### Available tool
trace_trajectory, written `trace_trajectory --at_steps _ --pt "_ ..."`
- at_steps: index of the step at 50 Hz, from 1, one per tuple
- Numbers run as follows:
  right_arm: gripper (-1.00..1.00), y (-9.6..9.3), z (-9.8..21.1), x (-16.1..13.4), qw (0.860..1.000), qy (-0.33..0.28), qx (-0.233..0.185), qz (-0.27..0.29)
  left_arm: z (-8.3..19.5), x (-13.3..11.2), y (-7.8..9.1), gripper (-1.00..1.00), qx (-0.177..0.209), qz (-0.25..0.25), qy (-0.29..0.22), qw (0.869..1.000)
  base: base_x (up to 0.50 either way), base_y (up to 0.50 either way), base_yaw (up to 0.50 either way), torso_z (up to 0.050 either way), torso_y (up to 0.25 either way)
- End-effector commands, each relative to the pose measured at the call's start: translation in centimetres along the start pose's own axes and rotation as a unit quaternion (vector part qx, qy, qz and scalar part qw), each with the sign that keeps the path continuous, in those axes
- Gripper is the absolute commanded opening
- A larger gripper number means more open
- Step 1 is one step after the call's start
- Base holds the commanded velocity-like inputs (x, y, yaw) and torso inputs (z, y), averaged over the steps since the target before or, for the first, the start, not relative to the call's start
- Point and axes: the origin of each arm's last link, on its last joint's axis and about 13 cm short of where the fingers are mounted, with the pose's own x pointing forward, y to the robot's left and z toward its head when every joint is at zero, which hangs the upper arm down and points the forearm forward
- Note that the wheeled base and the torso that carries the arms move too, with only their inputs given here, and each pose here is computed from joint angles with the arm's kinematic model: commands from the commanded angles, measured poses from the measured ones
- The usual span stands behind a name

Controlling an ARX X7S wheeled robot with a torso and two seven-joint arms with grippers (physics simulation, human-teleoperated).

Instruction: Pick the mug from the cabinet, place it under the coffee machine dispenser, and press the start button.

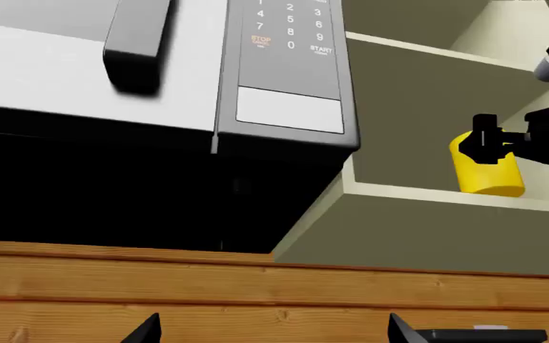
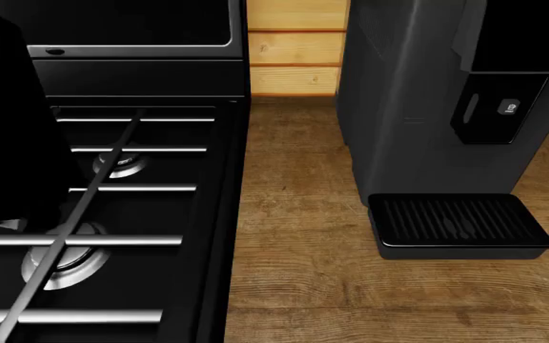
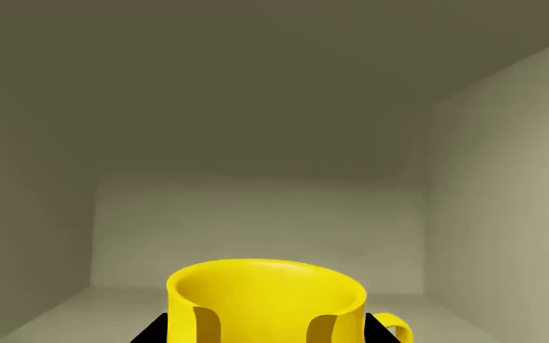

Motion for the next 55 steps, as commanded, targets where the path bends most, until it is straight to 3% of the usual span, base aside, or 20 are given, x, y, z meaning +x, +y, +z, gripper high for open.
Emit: trace_trajectory --at_steps 1,14,46,47,48,50,55 --pt "-1.00 -0.1 0.1 0.0 1.000 -0.002 -0.008 0.003 0.2 -0.2 -0.2 1.00 -0.011 -0.012 0.002 1.000 0.00 0.00 0.00 0.000 0.000" --pt "-1.00 -0.1 0.1 0.0 1.000 -0.002 -0.008 0.003 0.1 -0.5 -0.3 1.00 -0.012 -0.019 0.004 1.000 -0.02 0.01 0.00 0.000 0.000" --pt "-1.00 -0.1 0.1 0.0 1.000 -0.002 -0.008 0.003 -0.3 -0.7 -0.5 1.00 -0.013 -0.019 0.014 1.000 -0.50 0.18 0.00 0.000 0.000" --pt "-1.00 -0.6 3.6 -0.9 0.989 -0.140 -0.045 0.016 -0.3 -0.7 -0.5 1.00 -0.013 -0.019 0.014 1.000 -0.50 0.13 0.00 0.000 0.000" --pt "-1.00 -0.6 4.7 -1.0 0.975 -0.214 -0.055 0.021 -0.4 -0.7 -0.5 1.00 -0.013 -0.019 0.014 1.000 -0.50 0.12 0.00 0.000 0.000" --pt "-1.00 -0.5 6.7 -1.6 0.931 -0.356 -0.074 0.029 -0.4 -0.7 -0.5 1.00 -0.012 -0.019 0.015 1.000 -0.29 0.06 0.00 0.000 0.000" --pt "-1.00 -1.0 6.5 -1.6 0.937 -0.340 -0.068 0.048 -0.5 -0.8 -0.6 1.00 -0.012 -0.020 0.017 1.000 0.00 0.00 0.00 0.000 0.000"
